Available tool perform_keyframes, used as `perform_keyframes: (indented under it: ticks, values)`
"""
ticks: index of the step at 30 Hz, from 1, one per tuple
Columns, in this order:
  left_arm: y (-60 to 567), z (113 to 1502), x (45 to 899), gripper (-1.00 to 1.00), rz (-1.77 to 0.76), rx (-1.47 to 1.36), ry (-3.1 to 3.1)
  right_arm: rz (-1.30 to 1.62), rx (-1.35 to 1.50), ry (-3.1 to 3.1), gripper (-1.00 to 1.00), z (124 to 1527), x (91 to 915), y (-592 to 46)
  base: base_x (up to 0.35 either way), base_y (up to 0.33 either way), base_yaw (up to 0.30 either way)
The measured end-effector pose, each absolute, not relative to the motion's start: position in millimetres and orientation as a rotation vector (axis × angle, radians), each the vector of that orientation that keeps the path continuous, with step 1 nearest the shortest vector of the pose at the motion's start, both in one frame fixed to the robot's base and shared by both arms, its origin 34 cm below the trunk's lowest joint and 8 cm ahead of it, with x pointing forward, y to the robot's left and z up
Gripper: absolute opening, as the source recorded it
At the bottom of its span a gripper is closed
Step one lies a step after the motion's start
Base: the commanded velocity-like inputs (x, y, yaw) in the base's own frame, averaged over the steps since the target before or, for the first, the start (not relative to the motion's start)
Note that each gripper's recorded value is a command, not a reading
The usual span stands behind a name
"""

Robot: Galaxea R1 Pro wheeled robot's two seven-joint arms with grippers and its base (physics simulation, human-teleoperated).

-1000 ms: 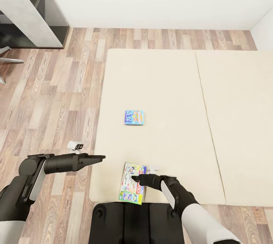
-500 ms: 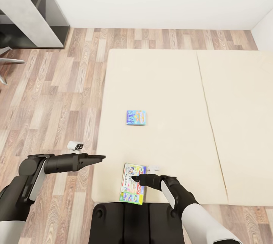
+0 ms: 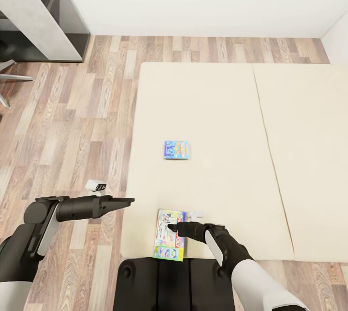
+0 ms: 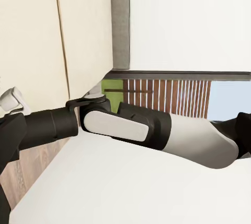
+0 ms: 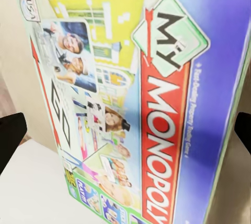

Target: Put all the toys in the child's room - the three board games (two on the bed and one on the table), the two jigsaw puzzles on the table, and the tennis ball on the table - inside the toy box on the table in the child's room.

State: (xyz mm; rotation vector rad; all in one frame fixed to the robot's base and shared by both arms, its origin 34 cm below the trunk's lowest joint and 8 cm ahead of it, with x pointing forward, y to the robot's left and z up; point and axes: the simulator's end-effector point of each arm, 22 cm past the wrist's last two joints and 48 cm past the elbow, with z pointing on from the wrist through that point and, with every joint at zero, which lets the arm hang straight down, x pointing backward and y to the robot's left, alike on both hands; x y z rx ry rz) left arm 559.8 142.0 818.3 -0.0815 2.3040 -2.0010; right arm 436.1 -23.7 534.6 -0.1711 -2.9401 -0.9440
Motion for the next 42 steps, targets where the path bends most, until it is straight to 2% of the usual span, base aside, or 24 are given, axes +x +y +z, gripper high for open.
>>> perform_keyframes:
  ticks: [15,42]
  values:
    - [142,818,560,1.0,-2.001,-0.082,2.304,-0.944,-0.172,-2.94,1.0,535,436,-24,0.0,0.06,0.0]
    - [141,819,560,1.0,-2.005,-0.082,2.302,-0.911,-0.211,-2.811,1.0,536,406,-22,0.0,0.001,0.0]
